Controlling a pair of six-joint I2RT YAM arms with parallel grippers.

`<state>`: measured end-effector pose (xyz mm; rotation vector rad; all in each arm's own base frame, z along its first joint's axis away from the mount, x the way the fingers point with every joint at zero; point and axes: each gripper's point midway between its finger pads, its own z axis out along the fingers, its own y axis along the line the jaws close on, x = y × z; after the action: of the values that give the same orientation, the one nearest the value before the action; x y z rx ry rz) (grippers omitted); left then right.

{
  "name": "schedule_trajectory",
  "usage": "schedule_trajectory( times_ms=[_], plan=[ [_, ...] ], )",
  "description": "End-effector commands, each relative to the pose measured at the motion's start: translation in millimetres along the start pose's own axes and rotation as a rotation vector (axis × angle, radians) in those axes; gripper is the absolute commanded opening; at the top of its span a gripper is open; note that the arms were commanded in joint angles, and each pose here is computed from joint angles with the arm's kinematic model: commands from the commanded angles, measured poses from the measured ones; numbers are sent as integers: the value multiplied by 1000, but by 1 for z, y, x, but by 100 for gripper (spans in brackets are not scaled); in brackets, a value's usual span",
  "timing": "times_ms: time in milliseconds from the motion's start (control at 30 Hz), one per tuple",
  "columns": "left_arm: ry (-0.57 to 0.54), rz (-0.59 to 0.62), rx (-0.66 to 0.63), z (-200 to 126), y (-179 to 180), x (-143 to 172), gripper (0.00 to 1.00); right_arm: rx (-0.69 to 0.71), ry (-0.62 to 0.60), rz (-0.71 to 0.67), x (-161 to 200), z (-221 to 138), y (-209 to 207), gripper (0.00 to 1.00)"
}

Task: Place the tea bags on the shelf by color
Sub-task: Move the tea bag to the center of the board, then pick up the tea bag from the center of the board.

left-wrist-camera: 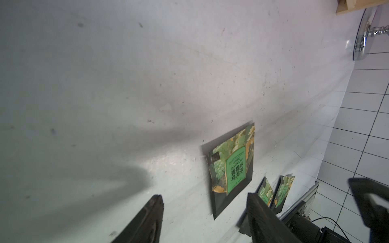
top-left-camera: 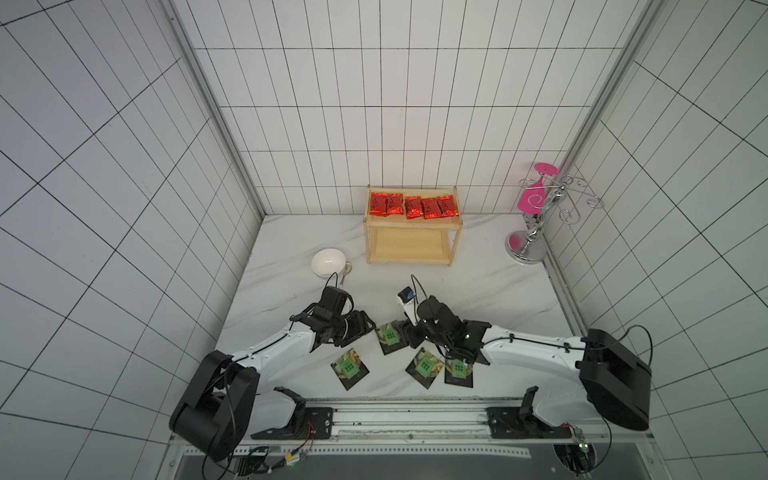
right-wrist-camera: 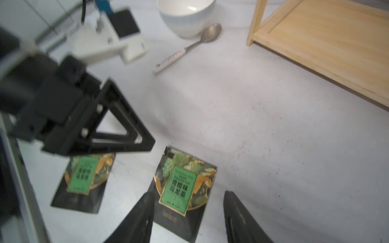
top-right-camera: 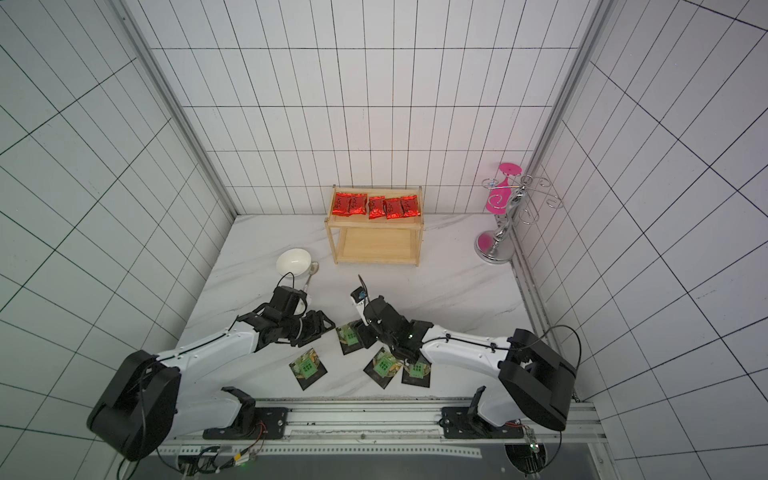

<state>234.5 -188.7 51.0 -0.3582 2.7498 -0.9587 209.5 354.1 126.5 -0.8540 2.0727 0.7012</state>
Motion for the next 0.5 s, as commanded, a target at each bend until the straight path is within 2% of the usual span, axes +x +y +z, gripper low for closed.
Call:
schedule_trajectory(
  times_ms=[0,300,467],
  plan=[
    [-3,57,58,7,-21,-8,65,-157,27,138,13,14,2,47],
    [45,52,8,26,-11,0,60,-274,70,275,34,47,-13,17],
    [56,44,-9,34,-5,3,56,-283,113,288,51,57,-16,11]
  ],
)
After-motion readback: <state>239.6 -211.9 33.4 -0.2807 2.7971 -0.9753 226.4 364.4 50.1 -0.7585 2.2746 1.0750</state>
